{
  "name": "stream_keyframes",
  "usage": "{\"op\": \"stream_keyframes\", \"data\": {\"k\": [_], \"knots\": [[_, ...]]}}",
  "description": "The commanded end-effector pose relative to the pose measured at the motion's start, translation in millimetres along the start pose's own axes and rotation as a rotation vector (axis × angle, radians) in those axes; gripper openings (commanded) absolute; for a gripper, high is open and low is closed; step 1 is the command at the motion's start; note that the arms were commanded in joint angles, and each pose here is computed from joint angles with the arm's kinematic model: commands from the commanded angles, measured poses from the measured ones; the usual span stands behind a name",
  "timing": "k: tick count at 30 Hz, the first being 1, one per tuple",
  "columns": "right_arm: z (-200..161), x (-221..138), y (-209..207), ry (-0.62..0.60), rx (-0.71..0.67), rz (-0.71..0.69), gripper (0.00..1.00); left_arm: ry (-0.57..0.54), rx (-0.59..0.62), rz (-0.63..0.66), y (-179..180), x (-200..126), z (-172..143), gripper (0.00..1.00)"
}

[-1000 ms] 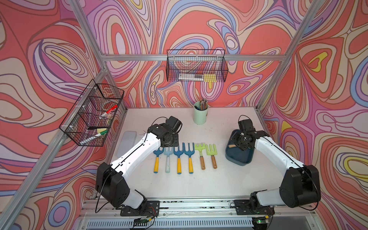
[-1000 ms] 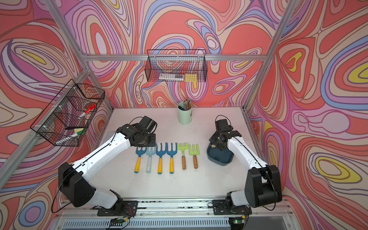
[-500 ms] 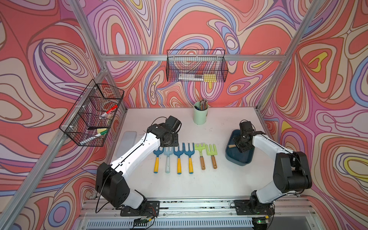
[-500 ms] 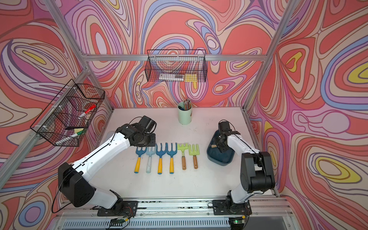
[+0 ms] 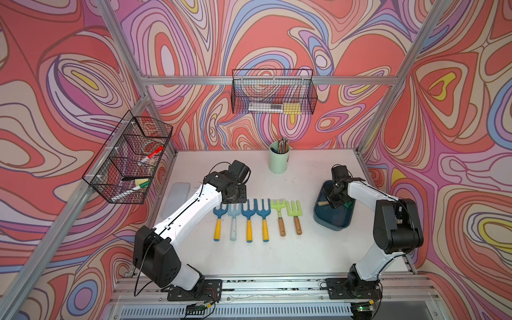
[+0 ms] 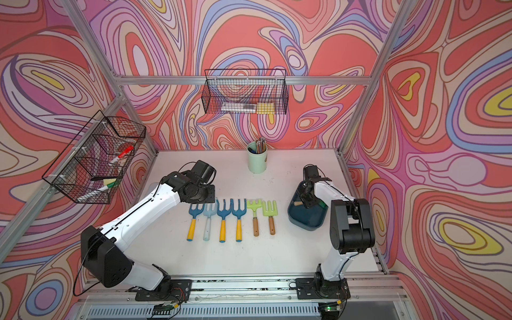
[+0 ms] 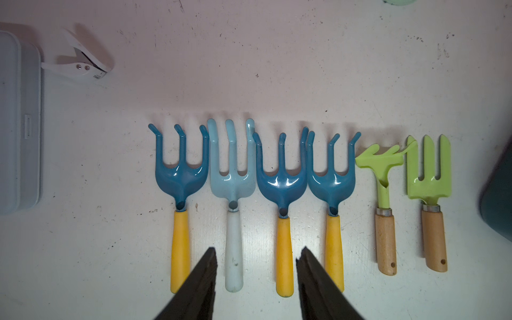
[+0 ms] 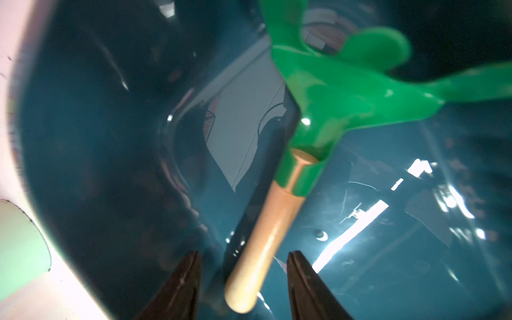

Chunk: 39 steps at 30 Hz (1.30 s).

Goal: Take the hand rake out of the storage box
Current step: Pick up the rake from the storage box.

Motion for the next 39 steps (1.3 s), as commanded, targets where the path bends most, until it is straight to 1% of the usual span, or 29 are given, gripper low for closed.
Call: {"op": "stream_keyframes", "data": {"k": [1, 5, 11, 15, 20, 26, 28, 34, 37, 39], "knots": [[2.6, 0.0, -4.4, 0.000, 0.010, -0.048, 0.51, -0.025, 0.008, 0.005, 0.7, -2.6, 11.1, 0.51], [0.7, 6.4, -10.2, 0.025, -0.008, -0.117, 0.50, -0.038, -0.005, 0.018, 8.5, -4.1, 16.0, 0.51], [1.8, 3.2, -8.2, 0.028, -0.012, -0.128, 0.49, -0.041, -0.030, 0.016, 18.3, -3.3, 20.7, 0.51], [1.6, 8.1, -5.2, 0.041, -0.010, -0.129, 0.49, -0.041, -0.039, 0.008, 19.9, -2.1, 22.7, 0.51], [0.2, 20.9, -5.4, 0.074, -0.013, -0.153, 0.43, -0.041, -0.047, 0.009, 23.0, -2.5, 21.2, 0.51], [1.0, 25.2, -8.9, 0.082, -0.012, -0.167, 0.41, -0.042, -0.065, 0.004, 28.2, -2.5, 20.3, 0.51], [-0.5, 28.4, -10.7, 0.096, -0.019, -0.175, 0.38, -0.042, -0.066, 0.002, 28.6, -2.1, 20.8, 0.51], [1.0, 28.8, -21.8, 0.096, -0.044, -0.188, 0.25, -0.045, -0.074, 0.006, 33.2, -2.3, 21.5, 0.51], [8.2, 24.0, -26.9, 0.076, -0.091, -0.194, 0.17, -0.043, -0.080, 0.007, 35.5, -1.1, 21.3, 0.51], [13.3, 20.0, -29.3, 0.066, -0.146, -0.205, 0.13, -0.042, -0.082, 0.005, 36.7, -1.1, 21.2, 0.51]]}}
Point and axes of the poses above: each gripper's point midway between its finger pads, its own x axis out along the fingers, its own y axis along the line the jaws close on, z = x × y, the point moved 4 cm from there along -x, back along the fingers, and after that the axes turned 1 degree about x, right-handed, at the moved point
